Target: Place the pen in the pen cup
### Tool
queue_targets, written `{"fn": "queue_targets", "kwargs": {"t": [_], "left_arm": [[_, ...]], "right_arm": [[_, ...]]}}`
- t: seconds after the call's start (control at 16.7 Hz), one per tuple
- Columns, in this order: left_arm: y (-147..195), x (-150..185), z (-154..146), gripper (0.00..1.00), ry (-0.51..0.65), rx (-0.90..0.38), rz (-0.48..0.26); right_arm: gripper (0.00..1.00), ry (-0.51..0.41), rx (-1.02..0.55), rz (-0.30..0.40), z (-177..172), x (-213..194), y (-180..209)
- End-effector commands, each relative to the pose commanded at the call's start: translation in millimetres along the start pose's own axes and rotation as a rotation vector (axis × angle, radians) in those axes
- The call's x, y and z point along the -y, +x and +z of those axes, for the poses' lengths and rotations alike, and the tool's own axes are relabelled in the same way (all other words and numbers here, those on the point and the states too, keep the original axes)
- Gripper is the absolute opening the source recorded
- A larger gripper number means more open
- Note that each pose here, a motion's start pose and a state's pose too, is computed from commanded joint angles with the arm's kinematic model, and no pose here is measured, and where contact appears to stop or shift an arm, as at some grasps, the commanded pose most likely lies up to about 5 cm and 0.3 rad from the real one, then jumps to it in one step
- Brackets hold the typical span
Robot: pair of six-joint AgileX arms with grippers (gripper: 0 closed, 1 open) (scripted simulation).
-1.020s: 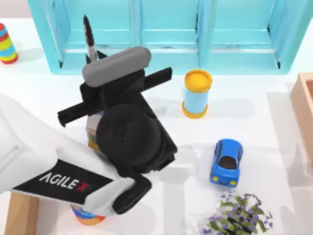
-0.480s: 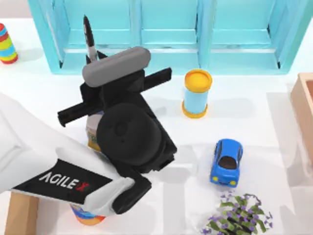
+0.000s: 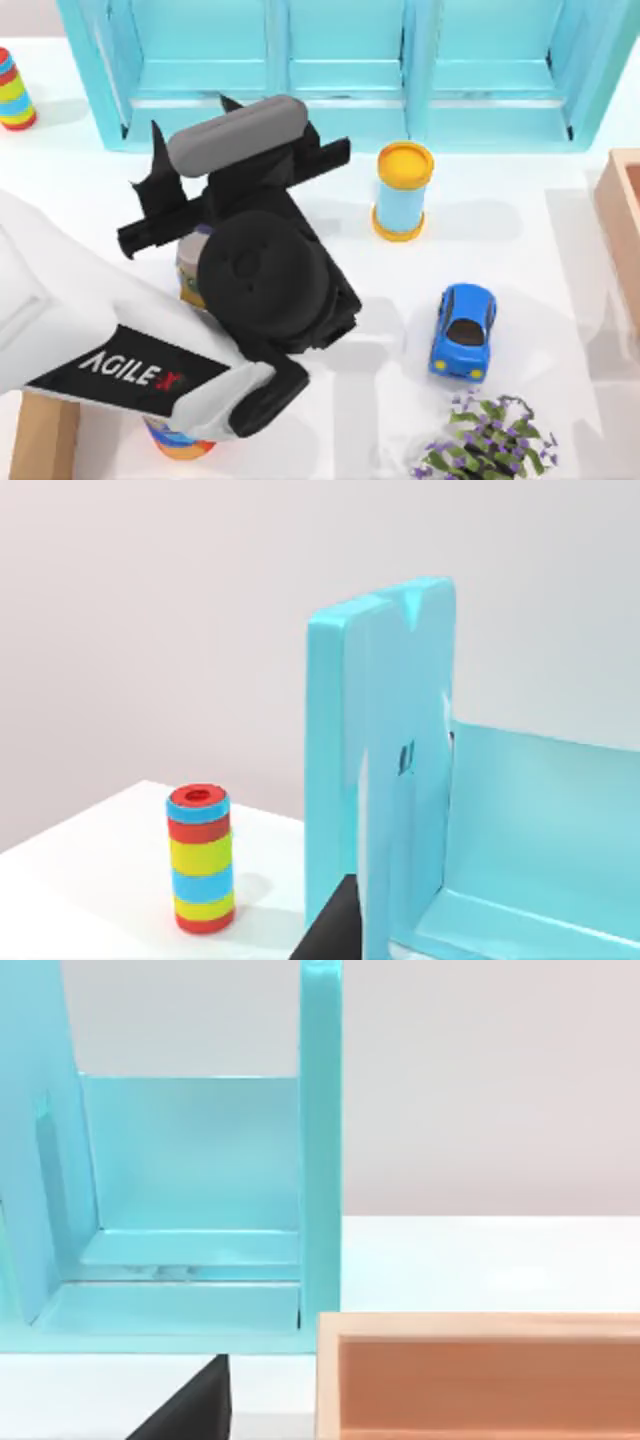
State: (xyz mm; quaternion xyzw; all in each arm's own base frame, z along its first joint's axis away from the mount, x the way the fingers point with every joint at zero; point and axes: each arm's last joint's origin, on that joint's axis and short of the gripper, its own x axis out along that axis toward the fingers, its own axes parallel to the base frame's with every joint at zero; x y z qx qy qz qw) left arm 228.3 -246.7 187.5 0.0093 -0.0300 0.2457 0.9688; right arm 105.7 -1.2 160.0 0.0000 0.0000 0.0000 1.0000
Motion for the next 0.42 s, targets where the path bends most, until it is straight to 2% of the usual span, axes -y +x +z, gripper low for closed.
{"fn": "queue_targets", "kwargs": {"t": [0.06,0.12,0.42], "left_arm": [[0.0,0.0,0.0,0.98,0.000,0.000,0.000],[0.0,0.0,0.0,1.00,0.000,0.000,0.000],[0.0,0.0,0.0,1.00,0.000,0.000,0.000]], "right_arm": [[1.00,0.000,0.000,0.000,0.0,0.0,0.0],[1.00,0.000,0.000,0.000,0.0,0.0,0.0],[1.00,0.000,0.000,0.000,0.0,0.0,0.0]]}}
